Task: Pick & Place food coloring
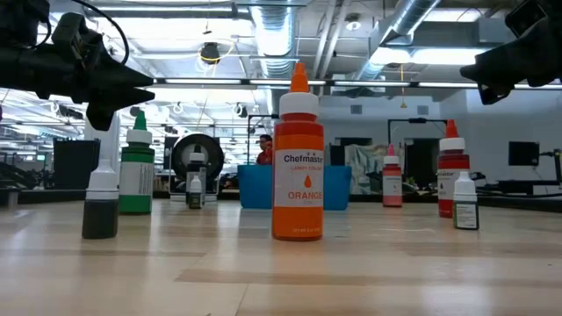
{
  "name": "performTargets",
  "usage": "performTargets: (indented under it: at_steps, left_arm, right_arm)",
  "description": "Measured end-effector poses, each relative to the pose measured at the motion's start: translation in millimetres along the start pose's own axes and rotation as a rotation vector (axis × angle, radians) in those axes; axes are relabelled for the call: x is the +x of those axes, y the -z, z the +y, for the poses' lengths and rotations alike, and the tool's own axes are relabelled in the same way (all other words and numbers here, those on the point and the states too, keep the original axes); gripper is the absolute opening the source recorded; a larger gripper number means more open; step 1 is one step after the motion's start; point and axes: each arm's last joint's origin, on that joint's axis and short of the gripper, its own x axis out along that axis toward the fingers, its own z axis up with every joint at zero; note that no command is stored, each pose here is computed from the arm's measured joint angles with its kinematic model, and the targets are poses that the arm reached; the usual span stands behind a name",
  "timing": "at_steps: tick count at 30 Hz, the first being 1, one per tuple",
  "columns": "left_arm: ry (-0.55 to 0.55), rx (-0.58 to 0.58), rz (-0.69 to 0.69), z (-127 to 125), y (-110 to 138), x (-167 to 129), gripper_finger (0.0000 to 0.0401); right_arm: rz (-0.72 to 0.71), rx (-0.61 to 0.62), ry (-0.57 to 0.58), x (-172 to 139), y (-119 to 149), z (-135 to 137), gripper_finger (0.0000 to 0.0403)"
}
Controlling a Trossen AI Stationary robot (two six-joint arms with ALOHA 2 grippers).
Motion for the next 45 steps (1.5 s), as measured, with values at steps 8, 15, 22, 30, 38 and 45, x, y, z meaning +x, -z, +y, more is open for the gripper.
performTargets:
  at_steps: [8,15,22,30,38,45]
  left_arm:
    - [0.000,0.000,0.000,0.0,0.0,0.0,0.0136]
    - [0.000,0.000,0.000,0.0,0.1,0.0,0.0136]
    - [0.000,0.000,0.000,0.0,0.0,0.0,0.0136]
    - [0.000,0.000,0.000,0.0,0.0,0.0,0.0136]
    - [0.000,0.000,0.000,0.0,0.0,0.0,0.0136]
    - [0.000,-0.013,0.000,0.0,0.0,0.0,0.0136]
  right_arm:
    - [0.000,0.000,0.000,0.0,0.0,0.0,0.0108]
    - [0.000,0.000,0.000,0.0,0.1,0.0,0.0108]
    - [0.000,0.000,0.000,0.0,0.0,0.0,0.0108]
    - [0.000,0.000,0.000,0.0,0.0,0.0,0.0108]
    - [0.000,0.000,0.000,0.0,0.0,0.0,0.0108]
    - [0.000,-0.312,0.002,0.0,0.0,-0.1,0.0108]
